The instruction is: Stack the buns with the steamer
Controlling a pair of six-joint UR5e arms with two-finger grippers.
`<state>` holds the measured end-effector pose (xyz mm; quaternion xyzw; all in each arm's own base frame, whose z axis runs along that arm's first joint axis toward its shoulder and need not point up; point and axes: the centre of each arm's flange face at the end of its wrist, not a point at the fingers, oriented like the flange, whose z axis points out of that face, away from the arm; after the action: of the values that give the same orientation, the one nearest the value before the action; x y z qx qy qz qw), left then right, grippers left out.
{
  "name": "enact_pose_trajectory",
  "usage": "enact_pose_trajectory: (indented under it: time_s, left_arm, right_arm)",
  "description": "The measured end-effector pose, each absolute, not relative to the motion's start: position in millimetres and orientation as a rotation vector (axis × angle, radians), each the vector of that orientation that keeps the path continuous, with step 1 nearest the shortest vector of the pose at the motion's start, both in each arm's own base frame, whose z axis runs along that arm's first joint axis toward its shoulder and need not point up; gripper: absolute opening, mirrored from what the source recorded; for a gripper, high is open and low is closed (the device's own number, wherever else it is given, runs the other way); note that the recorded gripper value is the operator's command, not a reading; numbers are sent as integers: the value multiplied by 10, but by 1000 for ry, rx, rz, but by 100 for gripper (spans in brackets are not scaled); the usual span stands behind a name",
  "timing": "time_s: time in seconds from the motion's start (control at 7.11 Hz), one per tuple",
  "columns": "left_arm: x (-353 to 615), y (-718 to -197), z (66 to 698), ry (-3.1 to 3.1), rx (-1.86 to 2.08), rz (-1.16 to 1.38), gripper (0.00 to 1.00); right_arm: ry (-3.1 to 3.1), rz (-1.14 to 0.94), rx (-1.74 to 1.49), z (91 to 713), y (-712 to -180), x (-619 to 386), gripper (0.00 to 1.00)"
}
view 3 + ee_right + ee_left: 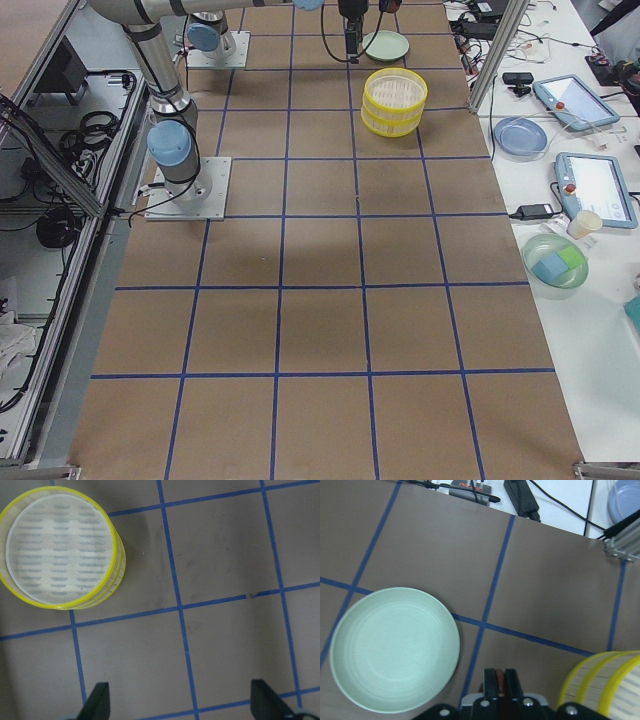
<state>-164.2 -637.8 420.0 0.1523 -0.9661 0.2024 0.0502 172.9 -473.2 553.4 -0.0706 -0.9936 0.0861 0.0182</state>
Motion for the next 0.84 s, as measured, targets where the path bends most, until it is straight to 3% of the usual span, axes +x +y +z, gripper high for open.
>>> enact_pose_trajectory:
  time_s: [0.28, 0.84]
  left_arm:
    - [-2411, -6188, 4109, -2867, 523, 596, 0]
    - [-2788, -6356, 3593, -2783, 526, 608, 0]
  right_arm:
    - [-3065, 283, -63, 5759, -4465, 1662, 100]
    - [-3124, 229, -25, 5447, -4925, 1288, 100]
